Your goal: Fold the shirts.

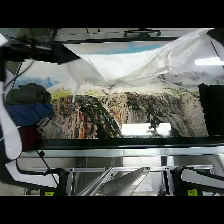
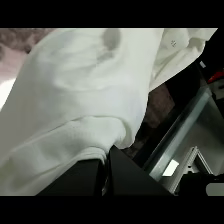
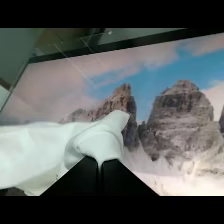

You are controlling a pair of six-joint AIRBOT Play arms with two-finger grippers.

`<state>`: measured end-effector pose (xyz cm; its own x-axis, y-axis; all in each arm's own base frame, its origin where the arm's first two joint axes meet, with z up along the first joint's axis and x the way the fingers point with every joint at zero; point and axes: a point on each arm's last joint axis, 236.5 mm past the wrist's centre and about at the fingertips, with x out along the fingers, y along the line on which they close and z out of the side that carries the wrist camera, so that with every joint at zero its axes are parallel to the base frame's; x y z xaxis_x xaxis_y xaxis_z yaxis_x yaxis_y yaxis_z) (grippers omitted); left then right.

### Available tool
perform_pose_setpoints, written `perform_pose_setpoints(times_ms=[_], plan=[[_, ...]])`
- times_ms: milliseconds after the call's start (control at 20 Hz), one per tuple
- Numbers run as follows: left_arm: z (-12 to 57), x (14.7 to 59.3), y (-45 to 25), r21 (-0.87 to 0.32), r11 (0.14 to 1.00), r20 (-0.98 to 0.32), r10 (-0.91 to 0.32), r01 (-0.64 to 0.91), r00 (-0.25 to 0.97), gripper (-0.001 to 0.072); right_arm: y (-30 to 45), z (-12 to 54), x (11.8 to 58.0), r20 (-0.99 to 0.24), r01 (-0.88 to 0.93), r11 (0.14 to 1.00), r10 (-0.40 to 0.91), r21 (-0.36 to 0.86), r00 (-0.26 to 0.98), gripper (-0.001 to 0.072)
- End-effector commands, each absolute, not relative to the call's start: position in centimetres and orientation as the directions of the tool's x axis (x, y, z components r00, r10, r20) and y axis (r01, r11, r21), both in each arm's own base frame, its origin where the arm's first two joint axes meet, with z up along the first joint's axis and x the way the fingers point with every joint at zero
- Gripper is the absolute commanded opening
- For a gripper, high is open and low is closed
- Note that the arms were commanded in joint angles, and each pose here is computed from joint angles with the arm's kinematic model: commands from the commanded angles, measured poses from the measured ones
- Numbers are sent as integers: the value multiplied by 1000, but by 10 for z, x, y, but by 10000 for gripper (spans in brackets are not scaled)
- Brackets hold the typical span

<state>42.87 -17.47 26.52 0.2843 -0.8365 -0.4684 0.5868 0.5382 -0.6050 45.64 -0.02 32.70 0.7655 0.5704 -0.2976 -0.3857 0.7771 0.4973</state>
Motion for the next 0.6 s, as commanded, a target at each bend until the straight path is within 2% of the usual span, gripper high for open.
perform_pose_setpoints(times_ms=[0, 100, 250, 400, 550], plan=[[324, 380, -149, -535, 534, -423, -840, 655, 339, 17, 21, 353, 387, -374, -374, 831, 529, 412, 762, 17], [319, 370, -141, -517, 559, -469, -818, 648, 332, 18, 22, 322, 371, -474, -306, 840, 513, 449, 716, 17], [288, 378, -138, -566, 576, -505, -808, 590, 305, 23, 37, 250, 358, -562, -231, 785, 584, 575, 586, 17], [198, 385, -131, -623, 638, -631, -752, 453, 191, 23, 57, 154, 354, -607, -132, 728, 646, 673, 463, 17], [104, 385, -132, -673, 658, -691, -722, 338, 30, 23, 71, 56, 351, -648, -8, 722, 626, 692, 433, 17]])
